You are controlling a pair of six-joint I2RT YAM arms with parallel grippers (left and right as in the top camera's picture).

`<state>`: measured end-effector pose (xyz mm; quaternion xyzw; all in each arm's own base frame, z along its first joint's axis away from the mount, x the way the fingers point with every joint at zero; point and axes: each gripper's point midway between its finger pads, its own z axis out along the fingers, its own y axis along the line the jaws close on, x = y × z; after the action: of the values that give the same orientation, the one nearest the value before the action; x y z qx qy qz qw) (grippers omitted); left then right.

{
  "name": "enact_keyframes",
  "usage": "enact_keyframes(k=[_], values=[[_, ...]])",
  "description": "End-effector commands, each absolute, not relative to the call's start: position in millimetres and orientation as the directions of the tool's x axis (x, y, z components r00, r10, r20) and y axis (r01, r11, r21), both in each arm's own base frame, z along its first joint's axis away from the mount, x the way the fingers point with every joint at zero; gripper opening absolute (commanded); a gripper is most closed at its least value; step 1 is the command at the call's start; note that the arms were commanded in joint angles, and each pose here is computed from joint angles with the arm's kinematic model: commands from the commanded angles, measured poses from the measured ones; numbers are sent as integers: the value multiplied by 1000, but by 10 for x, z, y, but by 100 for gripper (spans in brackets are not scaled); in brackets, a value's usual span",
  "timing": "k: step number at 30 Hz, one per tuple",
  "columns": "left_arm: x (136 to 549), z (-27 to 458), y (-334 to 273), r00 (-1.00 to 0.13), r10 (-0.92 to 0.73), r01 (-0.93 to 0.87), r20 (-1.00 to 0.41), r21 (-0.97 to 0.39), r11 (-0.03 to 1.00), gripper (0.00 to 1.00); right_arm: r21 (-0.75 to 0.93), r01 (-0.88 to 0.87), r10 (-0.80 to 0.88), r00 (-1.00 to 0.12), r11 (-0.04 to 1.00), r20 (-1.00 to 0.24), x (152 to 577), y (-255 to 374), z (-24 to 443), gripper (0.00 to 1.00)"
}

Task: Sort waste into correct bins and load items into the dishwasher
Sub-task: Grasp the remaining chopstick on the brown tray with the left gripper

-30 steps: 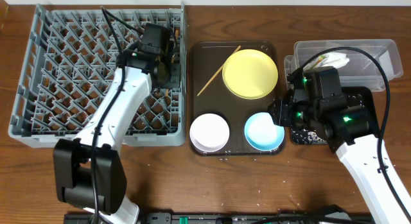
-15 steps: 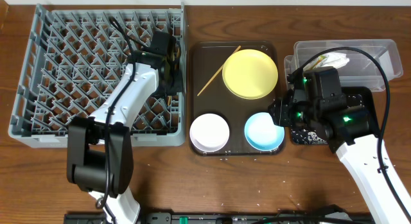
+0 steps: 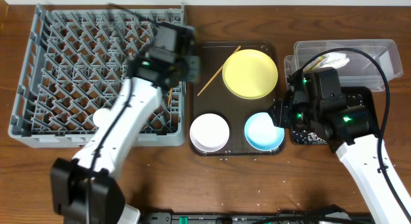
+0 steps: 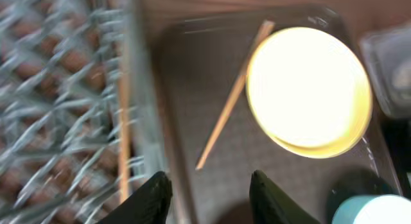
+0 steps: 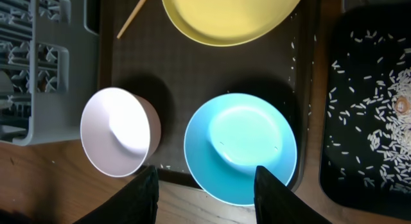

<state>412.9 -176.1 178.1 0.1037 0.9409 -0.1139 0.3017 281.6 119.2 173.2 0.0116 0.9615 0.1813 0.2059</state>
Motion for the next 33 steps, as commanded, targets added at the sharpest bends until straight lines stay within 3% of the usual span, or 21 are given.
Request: enact_keyframes(k=[1,7,16,30,33], values=[[4165,1338,-2007,-774,319,421,-547,-70,904,46,344,-52,95,-914,938,-395,2820,1177,1739,46],[4360,764,-2111,-772,379,452,-510,-22,892,56,345,-43,101,-917,938,-386,2804,1173,1730,45],[4574,283,-2210,-751,407,479,-520,-4,878,55,345,-43,101,-917,938,-387,2806,1173,1731,46],[4429,-166,-2142,-774,469,515,-426,9,857,20,346,-44,101,-916,937,-389,2811,1175,1734,43],[4410,-174,-2132,-777,471,515,-417,9,857,8,346,-44,101,-915,937,-390,2812,1176,1734,42]])
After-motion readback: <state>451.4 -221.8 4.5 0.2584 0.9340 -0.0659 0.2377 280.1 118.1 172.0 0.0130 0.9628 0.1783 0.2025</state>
